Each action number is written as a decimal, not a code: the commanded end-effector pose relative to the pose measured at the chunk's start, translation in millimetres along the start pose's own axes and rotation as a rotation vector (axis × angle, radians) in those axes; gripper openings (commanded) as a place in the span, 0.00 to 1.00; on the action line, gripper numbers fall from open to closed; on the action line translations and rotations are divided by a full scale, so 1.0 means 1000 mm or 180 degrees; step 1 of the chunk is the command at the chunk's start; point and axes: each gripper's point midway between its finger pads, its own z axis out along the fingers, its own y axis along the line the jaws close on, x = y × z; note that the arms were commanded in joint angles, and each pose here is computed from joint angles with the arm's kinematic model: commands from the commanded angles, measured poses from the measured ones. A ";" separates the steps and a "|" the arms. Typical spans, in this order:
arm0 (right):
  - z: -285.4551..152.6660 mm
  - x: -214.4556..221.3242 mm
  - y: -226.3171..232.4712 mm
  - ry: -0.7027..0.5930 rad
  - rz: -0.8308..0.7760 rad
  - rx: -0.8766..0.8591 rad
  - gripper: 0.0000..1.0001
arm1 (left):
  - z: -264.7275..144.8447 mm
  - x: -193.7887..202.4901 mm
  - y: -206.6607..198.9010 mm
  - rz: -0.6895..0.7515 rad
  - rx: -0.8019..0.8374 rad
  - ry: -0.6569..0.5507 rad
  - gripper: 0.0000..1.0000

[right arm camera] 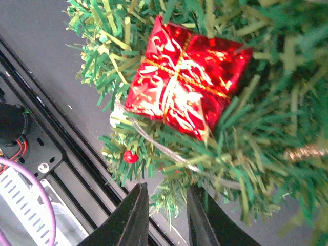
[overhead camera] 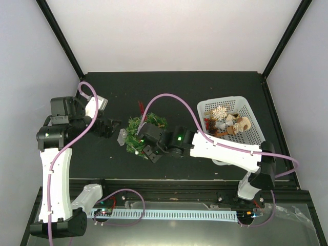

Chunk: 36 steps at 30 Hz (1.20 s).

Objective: Decorate the small christmas tree

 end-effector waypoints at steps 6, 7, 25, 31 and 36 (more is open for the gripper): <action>-0.025 -0.001 -0.007 -0.0182 0.0106 -0.0062 0.28 | -0.004 -0.001 -0.004 -0.0035 0.0045 -0.0025 0.99; -0.029 -0.002 -0.007 -0.0221 0.0112 -0.0093 0.30 | -0.004 -0.001 -0.004 -0.0032 0.0045 -0.0021 0.99; -0.142 -0.025 -0.024 -0.1146 0.0279 -0.0446 0.91 | -0.006 -0.005 -0.001 0.0011 0.0017 0.0045 0.99; -0.183 -0.031 -0.076 -0.1341 0.0682 -0.0138 1.00 | -0.016 -0.014 0.000 0.0096 0.0022 0.0074 0.99; -0.211 -0.026 -0.120 -0.1419 0.0912 0.0095 1.00 | -0.035 -0.025 0.006 -0.0060 0.0236 0.0116 0.99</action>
